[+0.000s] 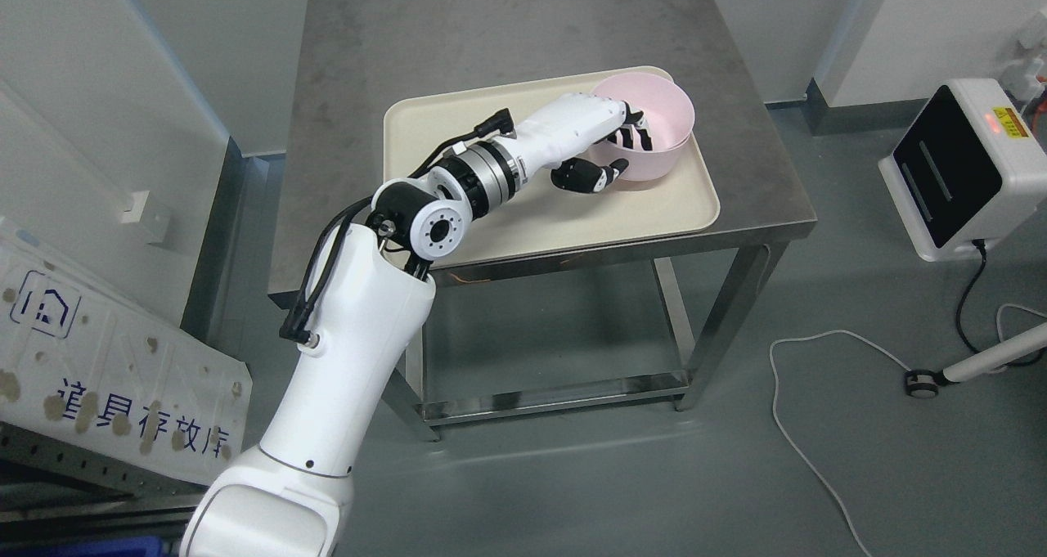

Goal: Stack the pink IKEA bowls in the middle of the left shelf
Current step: 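Lift the stacked bowls off the tray with the left hand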

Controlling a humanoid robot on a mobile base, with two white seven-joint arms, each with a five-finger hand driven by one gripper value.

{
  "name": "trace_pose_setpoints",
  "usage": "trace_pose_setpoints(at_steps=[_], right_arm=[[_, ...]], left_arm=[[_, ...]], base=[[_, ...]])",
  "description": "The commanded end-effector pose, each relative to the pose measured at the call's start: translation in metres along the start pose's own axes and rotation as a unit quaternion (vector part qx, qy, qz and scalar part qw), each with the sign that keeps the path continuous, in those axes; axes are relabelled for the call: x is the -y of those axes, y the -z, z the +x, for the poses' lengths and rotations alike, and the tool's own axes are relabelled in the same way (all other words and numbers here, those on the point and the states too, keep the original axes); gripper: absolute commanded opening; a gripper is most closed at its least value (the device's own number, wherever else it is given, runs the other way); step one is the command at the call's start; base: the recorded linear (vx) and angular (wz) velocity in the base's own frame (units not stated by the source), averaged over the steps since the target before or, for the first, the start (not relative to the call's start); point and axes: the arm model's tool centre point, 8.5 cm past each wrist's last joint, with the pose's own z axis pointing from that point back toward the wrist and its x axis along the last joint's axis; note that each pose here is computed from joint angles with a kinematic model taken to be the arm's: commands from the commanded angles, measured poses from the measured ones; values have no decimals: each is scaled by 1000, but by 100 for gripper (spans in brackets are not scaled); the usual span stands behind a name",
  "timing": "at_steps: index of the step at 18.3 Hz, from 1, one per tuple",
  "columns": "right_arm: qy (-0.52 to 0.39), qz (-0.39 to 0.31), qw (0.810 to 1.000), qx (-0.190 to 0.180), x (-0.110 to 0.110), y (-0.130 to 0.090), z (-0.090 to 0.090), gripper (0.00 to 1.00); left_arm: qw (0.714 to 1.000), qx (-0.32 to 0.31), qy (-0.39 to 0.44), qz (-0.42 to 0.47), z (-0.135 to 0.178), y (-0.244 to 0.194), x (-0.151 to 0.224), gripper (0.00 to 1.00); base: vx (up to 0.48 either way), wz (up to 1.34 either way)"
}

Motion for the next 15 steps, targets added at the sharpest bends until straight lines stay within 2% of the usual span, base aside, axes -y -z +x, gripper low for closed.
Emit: trace_pose_setpoints(at_steps=[1,7,10,15], right_arm=[[0,-9,1000,0,12,0,0,100],[0,-9,1000,0,12,0,0,100],[0,-9,1000,0,12,0,0,100],[0,-9,1000,0,12,0,0,100]], left_arm=[[993,-3,-43,112,-42,-52,-54,0],[987,35,-29,157,-45,-85,-52,0],[987,34,-33,154,-47,-89,-41,0],[986,42,-22,160,-43,-92,-44,1]], base=[[0,0],[0,0],[0,0],[0,0]])
